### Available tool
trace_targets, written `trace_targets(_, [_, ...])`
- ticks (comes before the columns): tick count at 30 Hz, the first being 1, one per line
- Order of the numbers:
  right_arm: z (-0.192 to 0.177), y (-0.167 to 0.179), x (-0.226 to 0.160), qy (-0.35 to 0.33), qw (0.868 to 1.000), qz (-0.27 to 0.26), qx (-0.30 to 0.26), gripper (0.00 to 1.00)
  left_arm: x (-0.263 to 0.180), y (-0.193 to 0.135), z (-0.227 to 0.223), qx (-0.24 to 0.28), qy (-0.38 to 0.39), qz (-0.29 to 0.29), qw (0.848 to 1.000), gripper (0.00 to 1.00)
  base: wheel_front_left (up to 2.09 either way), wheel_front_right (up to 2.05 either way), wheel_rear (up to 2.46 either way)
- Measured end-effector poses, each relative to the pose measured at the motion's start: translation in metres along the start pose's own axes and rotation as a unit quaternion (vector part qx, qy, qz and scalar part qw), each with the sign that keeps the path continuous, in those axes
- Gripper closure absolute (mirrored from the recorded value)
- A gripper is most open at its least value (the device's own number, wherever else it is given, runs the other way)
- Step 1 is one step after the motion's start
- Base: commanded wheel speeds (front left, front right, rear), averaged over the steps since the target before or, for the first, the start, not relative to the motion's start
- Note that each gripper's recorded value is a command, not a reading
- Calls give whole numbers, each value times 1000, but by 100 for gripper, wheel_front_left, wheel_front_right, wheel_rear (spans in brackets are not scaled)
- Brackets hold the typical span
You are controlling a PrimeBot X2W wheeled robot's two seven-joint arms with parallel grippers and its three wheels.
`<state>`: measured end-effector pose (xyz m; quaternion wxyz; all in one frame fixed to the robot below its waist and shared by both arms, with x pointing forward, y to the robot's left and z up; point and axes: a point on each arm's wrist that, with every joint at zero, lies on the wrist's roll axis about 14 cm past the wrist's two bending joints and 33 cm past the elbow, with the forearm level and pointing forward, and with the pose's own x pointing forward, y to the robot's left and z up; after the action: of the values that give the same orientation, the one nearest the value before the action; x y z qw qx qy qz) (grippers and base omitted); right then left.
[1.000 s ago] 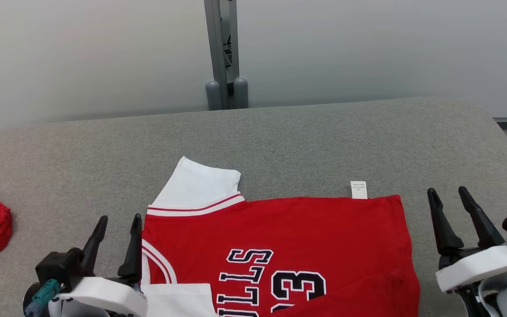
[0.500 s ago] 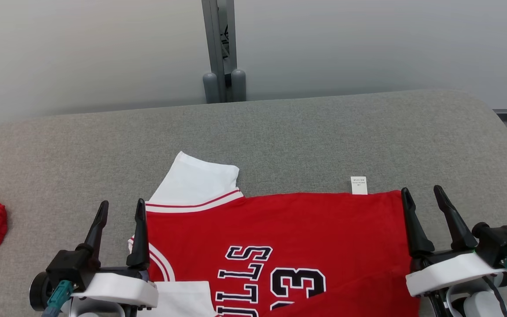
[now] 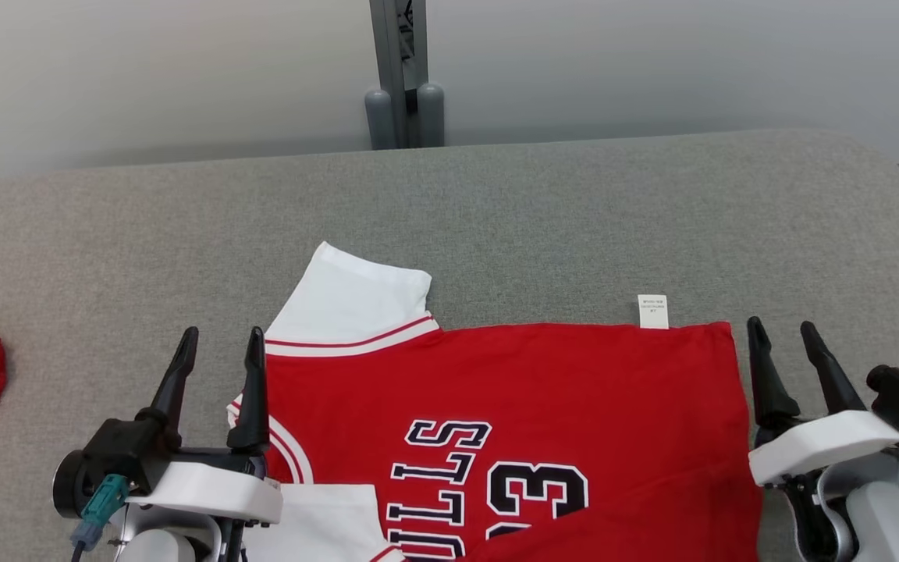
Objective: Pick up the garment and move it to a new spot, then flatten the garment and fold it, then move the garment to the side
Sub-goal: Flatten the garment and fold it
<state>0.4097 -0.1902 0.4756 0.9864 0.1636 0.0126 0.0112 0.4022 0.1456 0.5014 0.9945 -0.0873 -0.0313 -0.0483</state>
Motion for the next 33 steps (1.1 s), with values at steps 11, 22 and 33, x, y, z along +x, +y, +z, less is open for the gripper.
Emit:
trace_targets(11, [-66, -23, 44, 150, 988, -21, -11, 0, 12, 12, -15, 1, 19, 13, 1000, 0, 0, 0, 0])
trace_targets(22, [-97, -29, 52, 223, 974, -30, -11, 0, 6, 28, -17, 7, 23, 37, 999, 0, 0, 0, 0])
trace_targets(33, [-102, -26, 57, 232, 972, -26, -7, 100, 12, 28, -24, 11, 32, 32, 999, 0, 0, 0, 0])
